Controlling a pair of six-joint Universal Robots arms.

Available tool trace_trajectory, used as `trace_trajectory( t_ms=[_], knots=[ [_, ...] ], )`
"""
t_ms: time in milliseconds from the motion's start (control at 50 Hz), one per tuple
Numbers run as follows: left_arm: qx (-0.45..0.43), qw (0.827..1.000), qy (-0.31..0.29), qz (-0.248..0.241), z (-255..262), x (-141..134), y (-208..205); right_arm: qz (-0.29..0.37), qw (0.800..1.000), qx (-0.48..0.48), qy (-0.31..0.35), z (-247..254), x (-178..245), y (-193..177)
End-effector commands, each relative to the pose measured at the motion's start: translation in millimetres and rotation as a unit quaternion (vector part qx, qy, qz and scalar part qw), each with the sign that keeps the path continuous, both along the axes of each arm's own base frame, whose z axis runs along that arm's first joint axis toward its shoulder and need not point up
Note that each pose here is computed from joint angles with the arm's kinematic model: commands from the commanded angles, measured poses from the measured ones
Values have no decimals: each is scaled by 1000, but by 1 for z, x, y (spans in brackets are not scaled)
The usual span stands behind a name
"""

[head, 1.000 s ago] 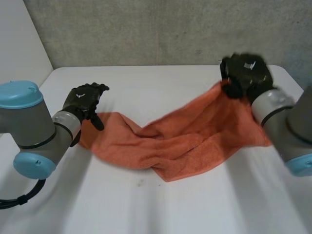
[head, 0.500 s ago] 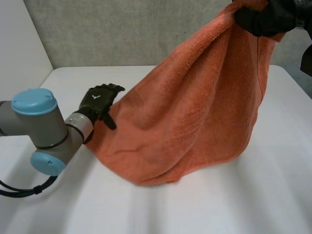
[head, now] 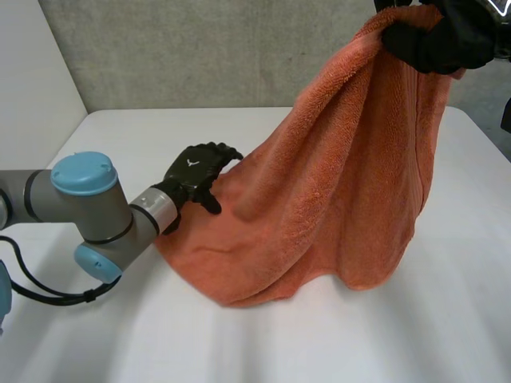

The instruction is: Fold the laundry

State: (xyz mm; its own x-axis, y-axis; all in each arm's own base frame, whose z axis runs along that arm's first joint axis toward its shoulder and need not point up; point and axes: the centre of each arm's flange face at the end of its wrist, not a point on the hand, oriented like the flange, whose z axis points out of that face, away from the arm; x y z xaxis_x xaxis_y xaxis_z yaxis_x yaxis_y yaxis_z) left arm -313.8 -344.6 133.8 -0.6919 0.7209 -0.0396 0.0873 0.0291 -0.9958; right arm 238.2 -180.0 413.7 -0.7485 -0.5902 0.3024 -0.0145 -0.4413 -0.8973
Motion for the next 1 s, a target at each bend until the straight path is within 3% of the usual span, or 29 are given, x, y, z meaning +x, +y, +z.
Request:
trace_trajectory(
  t_ms=[20,80,220,300,340,380,400,440,460,500,580,700,780,860,900,1000],
  knots=[
    [-11,999,13,-27,4,-14,0,1,1000,1,0,2,-2,6],
    [-5,999,23,-41,7,-16,1,2,1000,1,1,2,-1,6],
    [46,990,34,-128,-1,-25,18,3,1000,0,1,2,-1,6],
    [50,990,34,-128,-3,-25,17,2,1000,-2,0,2,-1,5],
    [45,992,35,-117,-1,-25,14,1,1000,-2,1,2,-2,2],
    [28,997,34,-63,5,-20,3,-2,1000,0,3,0,-3,-2],
    [28,997,34,-63,5,-20,3,-5,1000,1,5,0,-5,-5],
    [0,999,36,20,17,-9,-13,-11,1000,2,7,0,-8,-8],
    [0,999,36,21,17,-9,-13,-18,1000,4,8,-1,-10,-13],
    [-43,993,52,96,44,8,-24,-26,1000,14,10,-6,-12,-22],
    [-67,986,62,139,65,26,-22,-46,997,64,22,-30,-15,-51],
    [-99,981,67,152,105,50,10,-57,991,113,40,-54,-15,-70],
    [-108,981,51,152,113,56,30,-68,979,163,104,-90,-13,-83],
    [-102,983,-22,153,102,66,58,-72,966,187,160,-114,-11,-87],
    [-89,983,-57,149,91,68,67,-79,949,220,211,-139,-11,-93],
    [-51,979,-148,133,65,71,83,-90,928,249,261,-171,-7,-107]
  ],
)
